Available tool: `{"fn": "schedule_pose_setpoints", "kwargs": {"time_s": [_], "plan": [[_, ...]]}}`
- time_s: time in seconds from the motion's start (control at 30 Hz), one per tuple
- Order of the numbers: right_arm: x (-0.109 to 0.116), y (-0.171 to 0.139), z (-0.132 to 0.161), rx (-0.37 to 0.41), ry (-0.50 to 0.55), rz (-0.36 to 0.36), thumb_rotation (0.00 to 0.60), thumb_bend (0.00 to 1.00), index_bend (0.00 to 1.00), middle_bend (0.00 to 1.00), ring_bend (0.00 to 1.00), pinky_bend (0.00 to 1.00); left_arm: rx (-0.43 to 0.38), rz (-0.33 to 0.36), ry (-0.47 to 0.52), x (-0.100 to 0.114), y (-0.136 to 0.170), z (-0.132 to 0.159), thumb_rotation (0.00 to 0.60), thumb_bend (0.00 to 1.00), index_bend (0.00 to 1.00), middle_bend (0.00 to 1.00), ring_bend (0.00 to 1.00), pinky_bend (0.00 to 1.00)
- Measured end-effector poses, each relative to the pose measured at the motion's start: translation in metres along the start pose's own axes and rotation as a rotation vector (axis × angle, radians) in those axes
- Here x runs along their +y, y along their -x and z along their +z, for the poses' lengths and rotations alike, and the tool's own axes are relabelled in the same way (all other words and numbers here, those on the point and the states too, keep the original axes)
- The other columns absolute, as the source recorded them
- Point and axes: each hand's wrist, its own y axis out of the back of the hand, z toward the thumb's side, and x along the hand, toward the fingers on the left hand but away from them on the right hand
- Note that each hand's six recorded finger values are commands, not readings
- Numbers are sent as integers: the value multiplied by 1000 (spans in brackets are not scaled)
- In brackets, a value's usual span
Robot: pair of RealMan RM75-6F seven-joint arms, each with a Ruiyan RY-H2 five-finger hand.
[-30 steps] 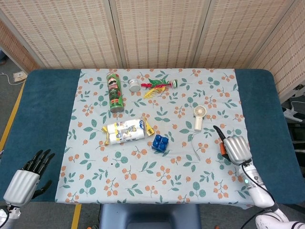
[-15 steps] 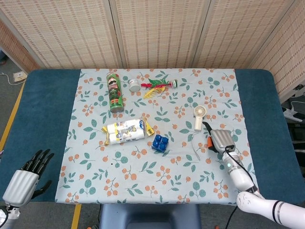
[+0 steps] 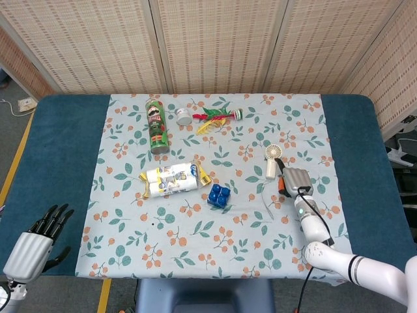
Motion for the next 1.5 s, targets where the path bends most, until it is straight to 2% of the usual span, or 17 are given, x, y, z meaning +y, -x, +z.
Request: {"fn": "schedule_pose_setpoints", "kwargs": {"time_s": [0.2, 1.5], "plan": [[-2, 9, 0, -10, 33, 40, 600, 786, 0, 859, 645, 694, 2, -6, -3, -1, 0, 0, 600, 279, 10, 0, 0, 317], [-19, 14, -3, -11, 43, 83, 600, 786, 0, 860, 645, 694, -2, -5, 12, 0, 0, -1, 600, 280, 27, 0, 0, 317]]}}
